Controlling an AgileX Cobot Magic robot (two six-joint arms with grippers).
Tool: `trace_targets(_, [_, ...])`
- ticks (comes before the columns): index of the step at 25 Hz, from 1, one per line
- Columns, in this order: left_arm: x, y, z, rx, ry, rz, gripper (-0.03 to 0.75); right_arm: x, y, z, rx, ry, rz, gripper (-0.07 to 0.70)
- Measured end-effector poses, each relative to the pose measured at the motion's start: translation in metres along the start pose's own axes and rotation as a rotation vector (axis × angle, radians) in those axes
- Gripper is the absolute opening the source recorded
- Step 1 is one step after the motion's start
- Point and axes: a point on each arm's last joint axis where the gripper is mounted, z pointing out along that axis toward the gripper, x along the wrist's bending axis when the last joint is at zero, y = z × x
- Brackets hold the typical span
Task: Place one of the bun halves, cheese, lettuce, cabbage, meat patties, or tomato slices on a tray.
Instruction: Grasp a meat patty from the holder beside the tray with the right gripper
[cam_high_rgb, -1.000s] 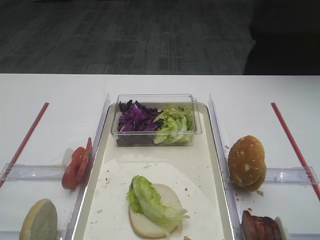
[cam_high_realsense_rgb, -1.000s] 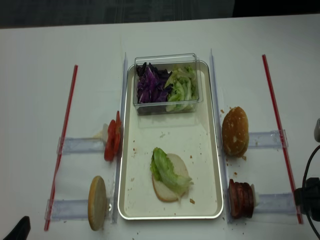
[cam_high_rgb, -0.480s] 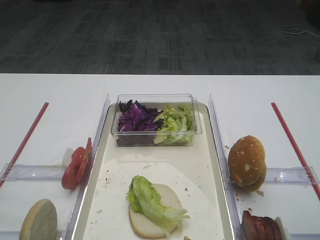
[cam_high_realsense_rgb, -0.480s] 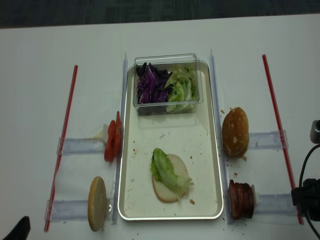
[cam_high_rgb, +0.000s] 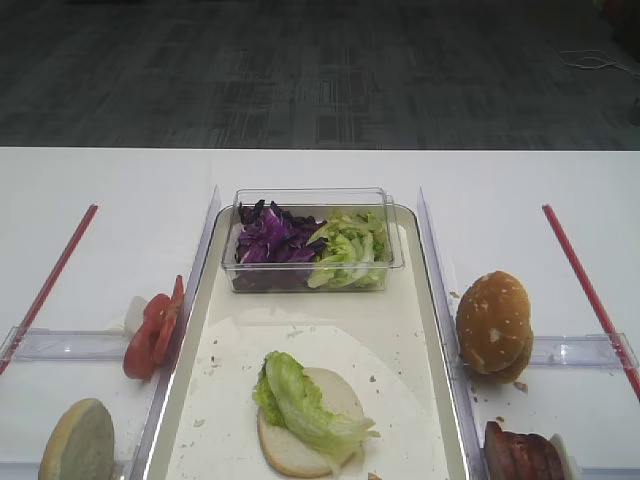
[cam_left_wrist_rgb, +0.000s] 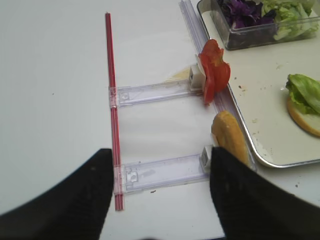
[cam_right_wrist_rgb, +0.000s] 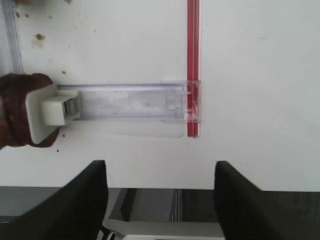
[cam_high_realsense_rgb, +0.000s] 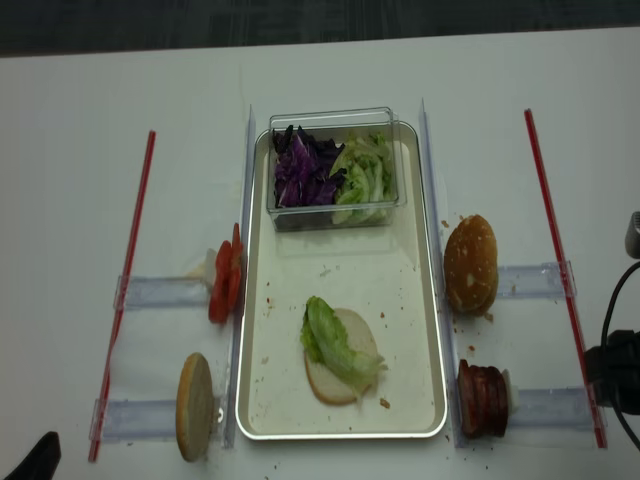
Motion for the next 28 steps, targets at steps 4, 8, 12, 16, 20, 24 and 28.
trace_targets(4, [0.0, 0.0, 0.0, 0.0, 0.0, 0.0, 0.429, 0.002, 0.007, -0.01, -0.027, 0.013, 0.006, 0.468])
trace_targets(8, [0.0, 0.0, 0.0, 0.0, 0.0, 0.0, 0.429, 0.003, 0.011, -0.009, 0.011, 0.025, 0.014, 0.464])
trace_targets(12, [0.0, 0.0, 0.0, 0.0, 0.0, 0.0, 0.429, 0.004, 0.016, -0.001, 0.067, 0.047, 0.032, 0.451])
trace_targets(16, [0.0, 0.0, 0.0, 0.0, 0.0, 0.0, 0.429, 0.007, 0.019, 0.004, 0.094, 0.078, 0.039, 0.433])
trace_targets(20, [0.0, 0.0, 0.0, 0.0, 0.0, 0.0, 0.429, 0.009, 0.022, 0.002, 0.087, 0.097, 0.036, 0.433])
trace_targets(24, [0.0, 0.0, 0.0, 0.0, 0.0, -0.002, 0.429, 0.01, 0.026, -0.003, 0.07, 0.105, 0.031, 0.433])
trace_targets(28, [0.0, 0.0, 0.0, 0.0, 0.0, -0.005, 0.429, 0.012, 0.027, -0.004, 0.071, 0.124, 0.03, 0.433])
